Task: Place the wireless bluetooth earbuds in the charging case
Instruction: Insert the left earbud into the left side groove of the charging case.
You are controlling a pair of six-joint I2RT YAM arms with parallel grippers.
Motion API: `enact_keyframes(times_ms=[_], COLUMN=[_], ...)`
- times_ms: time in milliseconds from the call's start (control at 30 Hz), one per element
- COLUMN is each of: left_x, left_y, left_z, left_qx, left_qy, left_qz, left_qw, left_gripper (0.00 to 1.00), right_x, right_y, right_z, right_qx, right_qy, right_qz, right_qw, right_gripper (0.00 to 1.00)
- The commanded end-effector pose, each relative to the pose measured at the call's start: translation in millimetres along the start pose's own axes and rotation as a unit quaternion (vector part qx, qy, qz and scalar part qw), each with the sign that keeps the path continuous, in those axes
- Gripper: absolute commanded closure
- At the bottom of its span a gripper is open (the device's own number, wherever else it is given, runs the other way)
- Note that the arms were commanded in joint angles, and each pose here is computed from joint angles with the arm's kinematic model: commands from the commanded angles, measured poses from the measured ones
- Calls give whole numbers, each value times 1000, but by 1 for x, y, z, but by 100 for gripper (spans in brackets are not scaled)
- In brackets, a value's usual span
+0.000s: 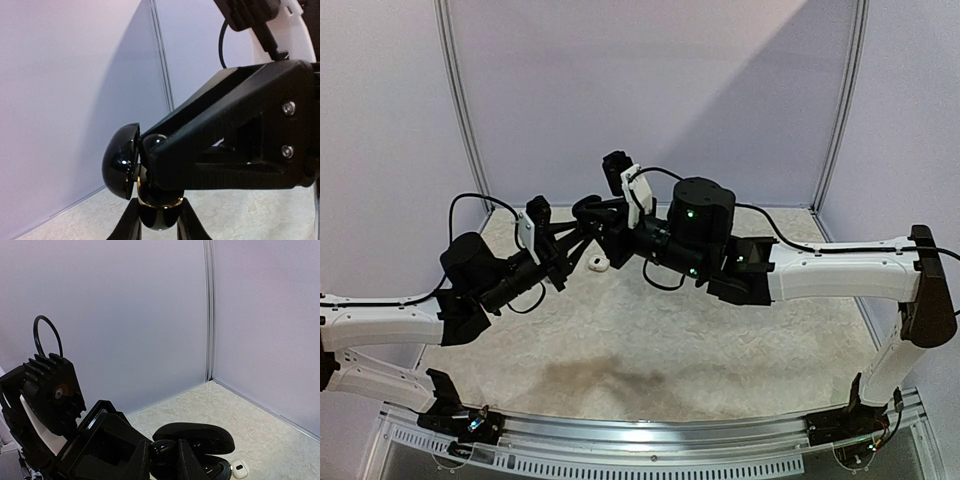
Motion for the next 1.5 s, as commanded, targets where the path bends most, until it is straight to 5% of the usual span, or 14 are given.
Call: enact_keyframes(times_ms=[0,1467], left_x=[-5,-2], left_y=[1,2], left_z=[4,1], left_qx=[-13,7], left_qy=[1,10], left_qz=[-20,-11], left_qw=[1000,1000], left_gripper=[100,100], right_x=[22,6], right_y=[-6,-10], right_z=[-3,-7], right_qx=[21,44], right_qy=[4,43], right_qz=[40,64], right_qw=[999,996], right_gripper=[84,78])
Point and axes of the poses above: each gripper's point midway between its finger pads, its own y axis back along the fingers, its own z axis along the line the jaws close on, x = y × z, the point moved 10 cm from there along y, back along the fingers, and after that the axes turned 5 degrees about y, right-handed, at the moved point
